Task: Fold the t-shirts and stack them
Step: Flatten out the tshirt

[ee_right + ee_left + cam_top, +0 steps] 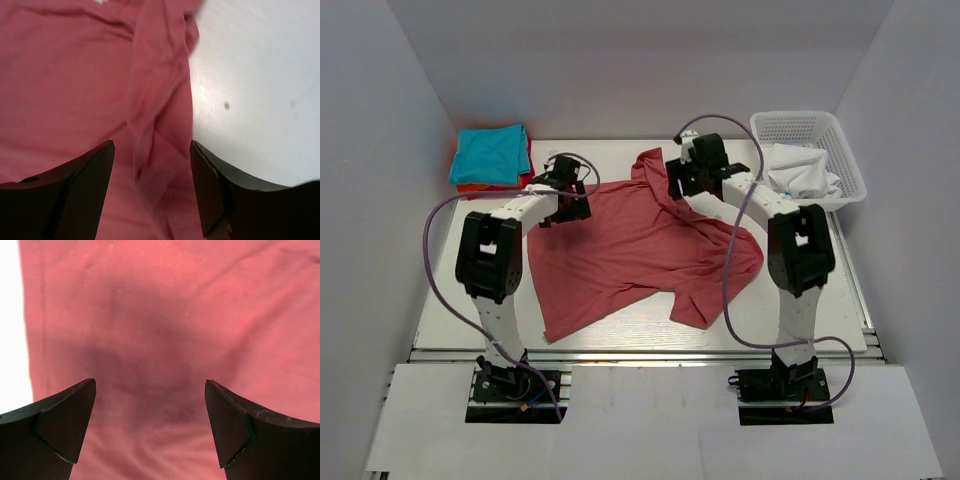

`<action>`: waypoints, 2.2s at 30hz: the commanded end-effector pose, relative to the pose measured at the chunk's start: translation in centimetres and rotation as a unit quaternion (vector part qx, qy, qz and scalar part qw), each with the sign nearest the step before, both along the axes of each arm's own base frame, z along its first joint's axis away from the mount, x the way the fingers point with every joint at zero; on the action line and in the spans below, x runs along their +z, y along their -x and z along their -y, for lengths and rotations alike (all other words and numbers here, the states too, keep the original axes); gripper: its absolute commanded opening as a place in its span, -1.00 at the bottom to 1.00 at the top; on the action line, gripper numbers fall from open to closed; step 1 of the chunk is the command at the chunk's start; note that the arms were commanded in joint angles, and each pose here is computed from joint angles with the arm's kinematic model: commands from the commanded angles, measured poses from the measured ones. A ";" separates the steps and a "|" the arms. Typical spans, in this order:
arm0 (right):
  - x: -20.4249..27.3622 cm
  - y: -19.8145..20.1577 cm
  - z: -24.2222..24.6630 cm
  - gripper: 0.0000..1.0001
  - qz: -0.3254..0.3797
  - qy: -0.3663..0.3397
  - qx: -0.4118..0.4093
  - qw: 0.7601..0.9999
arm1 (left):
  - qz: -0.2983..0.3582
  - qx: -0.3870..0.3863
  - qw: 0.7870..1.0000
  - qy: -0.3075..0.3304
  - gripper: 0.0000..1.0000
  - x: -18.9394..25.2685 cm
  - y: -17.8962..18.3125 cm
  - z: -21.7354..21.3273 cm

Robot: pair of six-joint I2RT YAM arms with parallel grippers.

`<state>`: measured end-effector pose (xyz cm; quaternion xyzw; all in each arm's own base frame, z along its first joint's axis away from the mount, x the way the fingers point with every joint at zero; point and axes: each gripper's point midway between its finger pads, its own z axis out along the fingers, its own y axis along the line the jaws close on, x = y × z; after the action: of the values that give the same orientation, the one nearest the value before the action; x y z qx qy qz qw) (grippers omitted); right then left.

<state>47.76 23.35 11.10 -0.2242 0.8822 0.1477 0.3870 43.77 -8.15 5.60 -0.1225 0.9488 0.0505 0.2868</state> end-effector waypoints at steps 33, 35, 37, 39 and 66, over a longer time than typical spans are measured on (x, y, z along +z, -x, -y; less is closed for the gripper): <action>1.6 -16.1 2.5 -1.00 0.119 -0.037 -0.148 0.981 | 0.017 -0.061 0.994 -0.084 1.00 -4.6 -10.7 -1.3; 1.9 -16.7 3.4 -1.00 0.138 -0.028 -0.160 0.977 | 0.026 -0.065 0.994 -0.086 1.00 -4.4 -11.1 -1.3; 1.4 -17.7 5.5 -1.00 0.154 -0.005 -0.195 0.969 | 0.032 -0.075 0.992 -0.093 1.00 -4.1 -11.5 -1.3; 2.6 -19.4 7.4 -1.00 0.175 -0.004 -0.220 0.960 | 0.039 -0.094 0.991 -0.091 1.00 -4.2 -11.9 -0.9; 10.1 -20.1 5.9 0.81 0.294 0.008 -0.081 0.952 | 0.166 -0.172 0.969 -0.058 1.00 5.1 -19.6 2.9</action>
<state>69.50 13.48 11.48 -0.1285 0.8016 0.0157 0.5836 63.19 -10.67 4.85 0.0560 0.9037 0.0584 0.4204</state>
